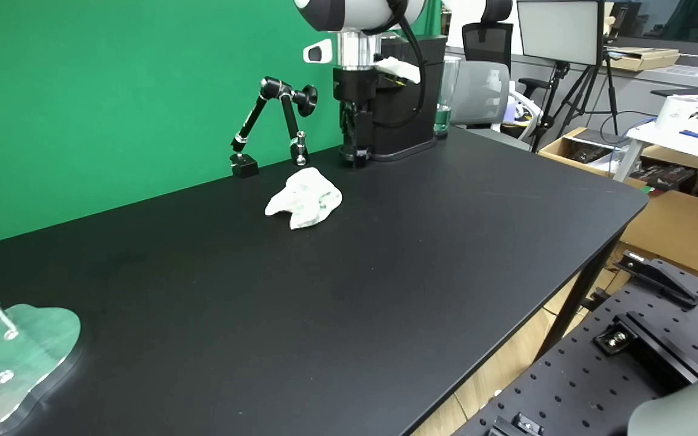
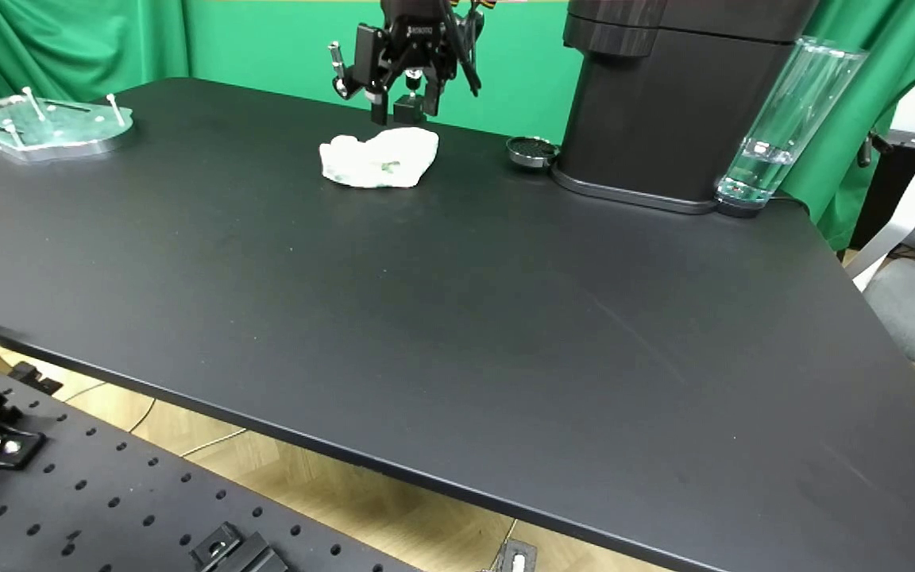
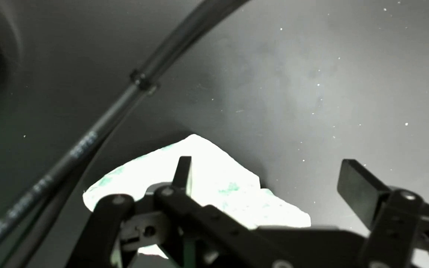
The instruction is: Get the white kitchen towel from the table and place it on the black object
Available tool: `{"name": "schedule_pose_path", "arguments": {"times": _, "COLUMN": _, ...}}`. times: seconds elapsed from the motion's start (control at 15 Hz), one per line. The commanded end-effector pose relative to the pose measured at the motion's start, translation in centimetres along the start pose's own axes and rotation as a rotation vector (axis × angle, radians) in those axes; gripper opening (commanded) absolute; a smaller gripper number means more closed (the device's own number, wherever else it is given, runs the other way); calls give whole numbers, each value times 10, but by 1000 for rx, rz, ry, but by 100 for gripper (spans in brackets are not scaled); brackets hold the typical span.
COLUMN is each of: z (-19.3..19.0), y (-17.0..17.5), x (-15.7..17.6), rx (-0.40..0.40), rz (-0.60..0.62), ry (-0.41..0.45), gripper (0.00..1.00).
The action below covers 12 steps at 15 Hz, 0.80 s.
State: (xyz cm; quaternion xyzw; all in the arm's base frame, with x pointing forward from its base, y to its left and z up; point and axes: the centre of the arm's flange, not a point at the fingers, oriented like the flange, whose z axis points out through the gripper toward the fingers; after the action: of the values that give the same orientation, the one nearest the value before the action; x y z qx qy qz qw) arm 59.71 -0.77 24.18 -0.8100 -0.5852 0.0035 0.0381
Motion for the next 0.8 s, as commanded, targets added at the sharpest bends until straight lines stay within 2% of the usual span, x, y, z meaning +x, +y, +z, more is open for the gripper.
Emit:
{"name": "schedule_pose_path", "arguments": {"times": 0.0, "z": 1, "y": 2, "x": 0, "rx": -1, "rz": -1, "ry": 1, "gripper": 100}}
{"name": "schedule_pose_path", "arguments": {"times": 0.2, "z": 10, "y": 5, "x": 6, "rx": -38, "rz": 13, "ry": 6, "gripper": 100}}
{"name": "schedule_pose_path", "arguments": {"times": 0.33, "z": 19, "y": 8, "x": 12, "rx": -121, "rz": 8, "ry": 11, "gripper": 100}}
{"name": "schedule_pose_path", "arguments": {"times": 0.53, "z": 30, "y": 14, "x": 20, "rx": -203, "rz": -4, "ry": 55, "gripper": 100}}
{"name": "schedule_pose_path", "arguments": {"times": 0.73, "z": 44, "y": 18, "x": 26, "rx": -212, "rz": -6, "ry": 80, "gripper": 100}}
